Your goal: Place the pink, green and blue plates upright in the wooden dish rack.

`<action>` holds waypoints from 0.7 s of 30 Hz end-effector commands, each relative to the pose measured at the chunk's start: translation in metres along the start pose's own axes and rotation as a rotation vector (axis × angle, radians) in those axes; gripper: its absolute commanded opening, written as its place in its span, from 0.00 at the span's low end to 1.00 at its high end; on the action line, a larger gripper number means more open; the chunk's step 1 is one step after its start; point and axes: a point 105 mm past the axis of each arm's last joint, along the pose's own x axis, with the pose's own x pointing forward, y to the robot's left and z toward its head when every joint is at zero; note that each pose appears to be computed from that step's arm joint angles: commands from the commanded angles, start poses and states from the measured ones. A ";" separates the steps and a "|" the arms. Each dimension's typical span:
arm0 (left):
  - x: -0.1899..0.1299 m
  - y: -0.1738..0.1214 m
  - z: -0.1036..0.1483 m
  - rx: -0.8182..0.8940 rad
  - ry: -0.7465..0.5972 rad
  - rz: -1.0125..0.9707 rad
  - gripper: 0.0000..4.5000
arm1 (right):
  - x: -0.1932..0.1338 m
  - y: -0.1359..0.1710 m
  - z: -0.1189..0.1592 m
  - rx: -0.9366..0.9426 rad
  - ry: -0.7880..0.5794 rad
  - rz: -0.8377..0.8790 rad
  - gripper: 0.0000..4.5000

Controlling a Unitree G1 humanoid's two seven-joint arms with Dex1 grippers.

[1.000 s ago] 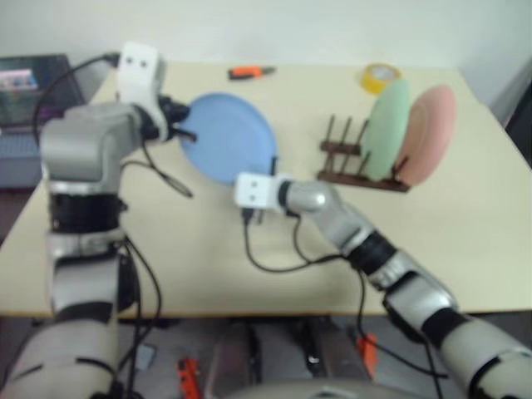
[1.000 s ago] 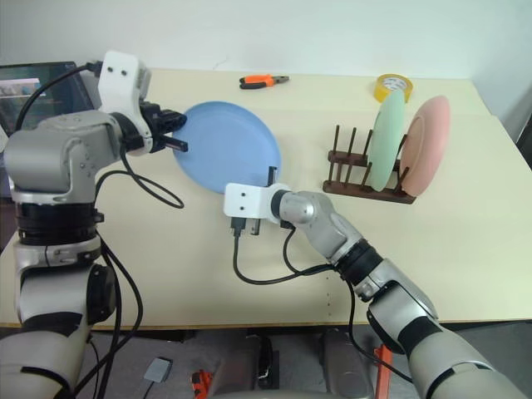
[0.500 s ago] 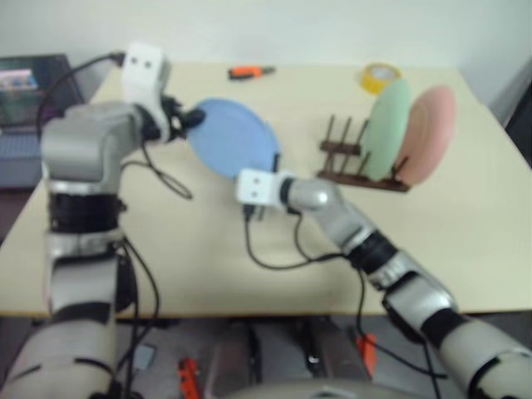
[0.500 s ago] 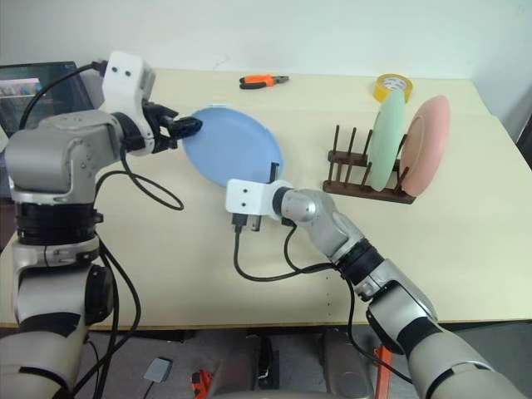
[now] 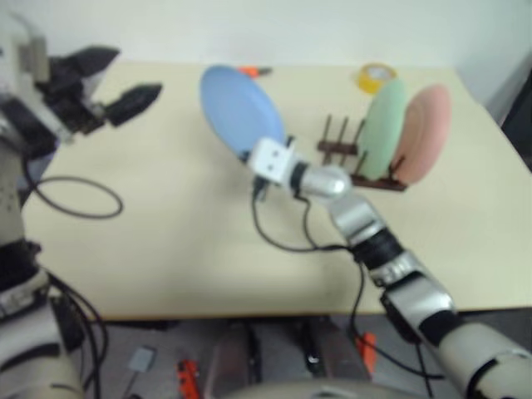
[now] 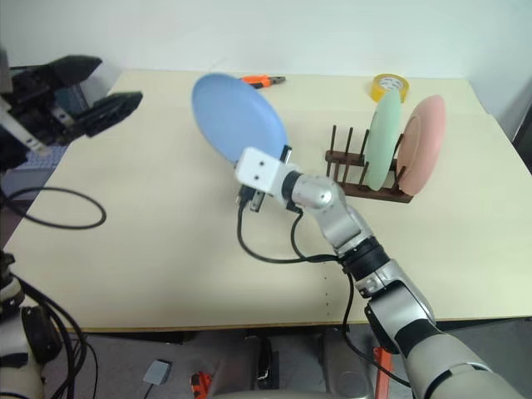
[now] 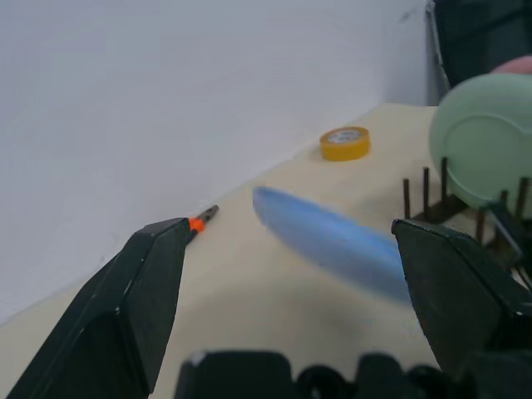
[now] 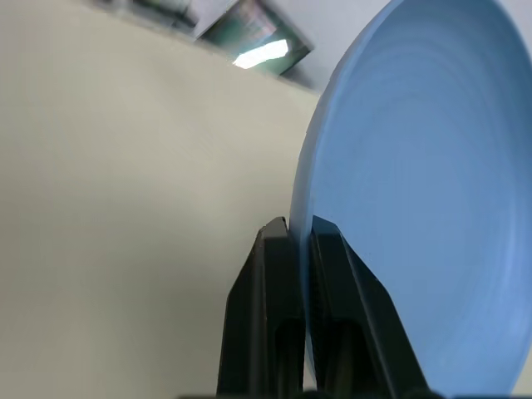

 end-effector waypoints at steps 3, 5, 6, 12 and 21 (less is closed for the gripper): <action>-0.013 -0.007 0.004 0.014 -0.076 -0.029 0.95 | -0.024 -0.058 0.058 0.219 -0.241 -0.152 0.00; -0.011 -0.013 -0.012 -0.008 -0.039 -0.049 0.95 | -0.037 -0.078 0.069 0.312 -0.294 -0.200 0.00; -0.010 -0.016 -0.018 -0.018 -0.029 -0.056 0.95 | -0.044 -0.089 0.074 0.355 -0.312 -0.226 0.00; 0.000 -0.025 -0.035 -0.041 -0.002 -0.079 0.95 | -0.072 -0.119 0.082 0.522 -0.343 -0.275 0.00; 0.011 -0.033 -0.048 -0.066 0.017 -0.105 0.95 | -0.103 -0.129 0.061 0.705 -0.247 -0.297 0.00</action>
